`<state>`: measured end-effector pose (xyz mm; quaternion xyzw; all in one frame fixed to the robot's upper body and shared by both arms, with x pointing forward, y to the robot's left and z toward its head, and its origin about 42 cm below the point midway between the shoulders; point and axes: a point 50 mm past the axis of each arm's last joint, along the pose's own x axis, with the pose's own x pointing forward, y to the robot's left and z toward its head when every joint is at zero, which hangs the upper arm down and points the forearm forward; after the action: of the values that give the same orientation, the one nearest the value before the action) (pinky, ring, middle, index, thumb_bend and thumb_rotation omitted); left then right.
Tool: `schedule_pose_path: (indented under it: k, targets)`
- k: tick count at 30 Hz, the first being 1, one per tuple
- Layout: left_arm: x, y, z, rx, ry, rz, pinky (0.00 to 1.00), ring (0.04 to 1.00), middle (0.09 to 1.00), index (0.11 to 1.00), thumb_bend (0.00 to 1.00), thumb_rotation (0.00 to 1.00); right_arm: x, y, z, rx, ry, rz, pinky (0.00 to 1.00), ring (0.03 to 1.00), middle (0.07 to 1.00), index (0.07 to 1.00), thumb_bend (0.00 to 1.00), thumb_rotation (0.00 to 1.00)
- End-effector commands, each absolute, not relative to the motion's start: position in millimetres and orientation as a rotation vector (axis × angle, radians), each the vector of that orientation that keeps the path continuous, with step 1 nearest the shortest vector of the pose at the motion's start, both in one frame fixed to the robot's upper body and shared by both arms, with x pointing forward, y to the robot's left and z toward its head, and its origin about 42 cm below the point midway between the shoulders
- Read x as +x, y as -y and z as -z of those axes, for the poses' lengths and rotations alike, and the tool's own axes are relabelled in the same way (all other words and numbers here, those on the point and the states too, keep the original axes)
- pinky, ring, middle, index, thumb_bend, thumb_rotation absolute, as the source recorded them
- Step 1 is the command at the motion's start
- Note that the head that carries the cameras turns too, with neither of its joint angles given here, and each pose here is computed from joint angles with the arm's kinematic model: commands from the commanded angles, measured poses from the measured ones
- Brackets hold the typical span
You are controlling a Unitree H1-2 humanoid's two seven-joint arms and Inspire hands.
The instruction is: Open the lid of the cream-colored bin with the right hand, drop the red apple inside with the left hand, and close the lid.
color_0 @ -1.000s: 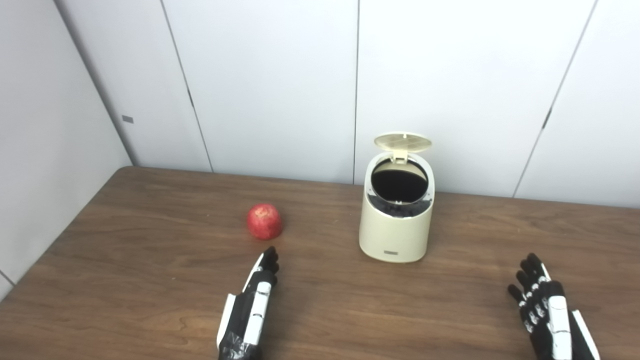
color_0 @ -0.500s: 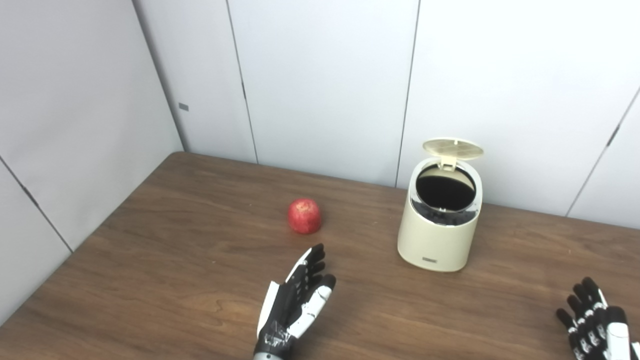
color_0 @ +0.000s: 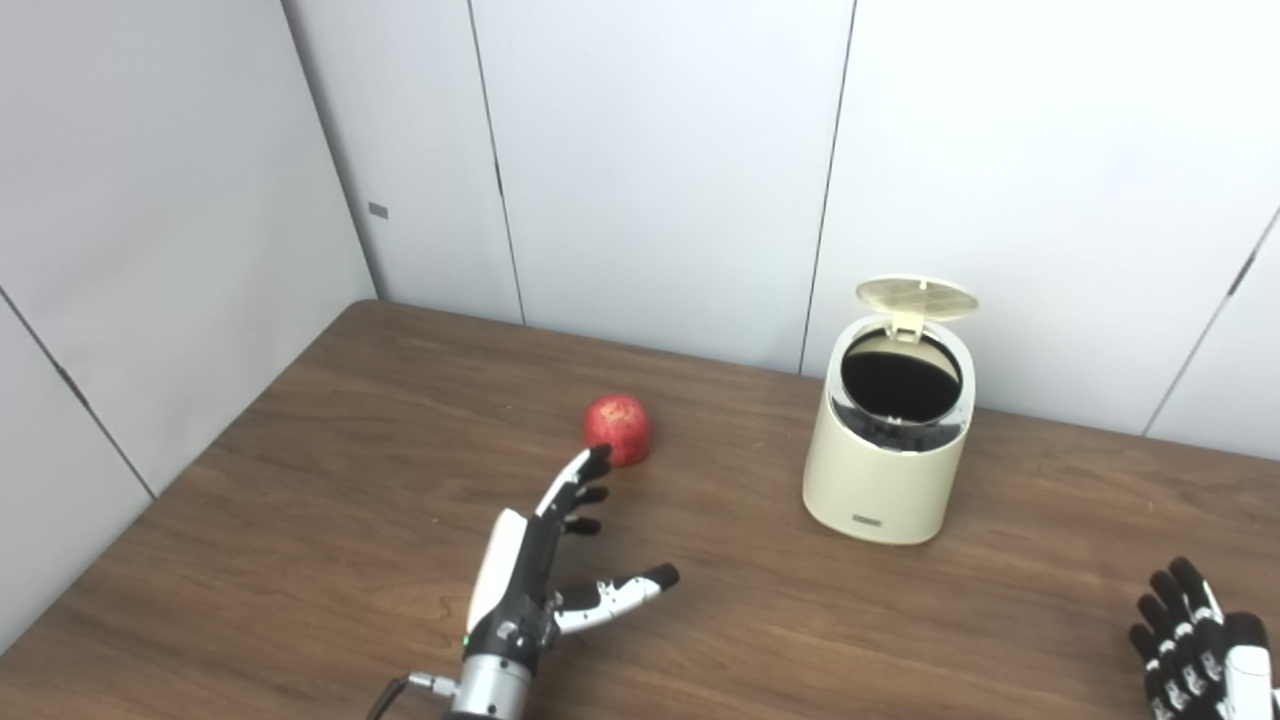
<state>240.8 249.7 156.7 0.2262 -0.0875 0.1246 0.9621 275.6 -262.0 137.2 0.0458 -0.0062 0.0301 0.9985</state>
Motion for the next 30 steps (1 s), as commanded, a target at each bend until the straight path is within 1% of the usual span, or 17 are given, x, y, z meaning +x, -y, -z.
schedule_pose_path:
  k: [1,4,8,9,12,16,20,22,24,27,30]
  targets:
    - [251.0,-252.0,-181.2,0.516,0.259,-0.266,0.70,0.819,0.882,0.920,0.90,0.12,280.5,256.8,-150.8,0.105,0.069,-0.067,1.00,1.000,0.999,0.989,0.61,1.00]
    - [259.4,-263.5,-196.4,0.599,0.287,-0.289,0.78,0.828,0.874,0.911,0.93,0.14,280.5,253.6,-153.3,0.098,0.071,-0.063,1.00,1.000,1.000,0.998,0.58,1.00]
    - [270.1,-274.7,-210.7,0.628,0.300,-0.310,0.79,0.841,0.878,0.906,0.93,0.15,279.9,250.4,-156.0,0.099,0.074,-0.062,1.00,1.000,1.000,1.000,0.58,1.00]
    - [272.8,-277.2,-213.3,0.640,0.290,-0.322,0.79,0.841,0.880,0.905,0.93,0.15,279.6,249.5,-156.5,0.101,0.075,-0.060,1.00,1.000,1.000,1.000,0.57,1.00]
    - [283.1,-285.5,-221.9,0.703,0.255,-0.347,0.78,0.847,0.878,0.898,0.94,0.21,279.6,247.8,-157.9,0.109,0.076,-0.057,1.00,1.000,0.997,0.998,0.56,1.00]
    - [301.5,-296.1,-231.1,0.867,0.192,-0.372,0.71,0.843,0.891,0.886,0.94,0.25,280.0,246.5,-158.5,0.108,0.077,-0.051,1.00,1.000,0.996,0.994,0.53,1.00]
    - [324.4,-301.9,-238.3,1.010,0.154,-0.349,0.65,0.817,0.871,0.867,0.97,0.20,281.2,245.4,-159.6,0.107,0.077,-0.054,1.00,1.000,1.000,0.996,0.49,1.00]
    - [333.2,-302.1,-239.7,1.057,0.132,-0.334,0.67,0.841,0.884,0.873,0.99,0.20,281.4,245.6,-160.3,0.102,0.078,-0.052,0.99,1.000,1.000,0.994,0.47,1.00]
    - [343.4,-301.6,-240.9,1.089,0.110,-0.320,0.66,0.842,0.889,0.875,0.99,0.20,281.9,246.0,-160.8,0.097,0.081,-0.051,0.99,1.000,1.000,0.997,0.47,1.00]
    - [358.9,-300.9,-240.8,1.126,0.084,-0.291,0.68,0.862,0.884,0.871,1.00,0.19,283.0,245.9,-160.6,0.098,0.089,-0.050,1.00,1.000,1.000,1.000,0.45,1.00]
    - [373.7,-299.3,-239.6,1.112,0.040,-0.254,0.69,0.866,0.883,0.866,0.99,0.20,282.9,244.9,-161.0,0.088,0.089,-0.049,0.97,0.999,0.999,0.990,0.46,1.00]
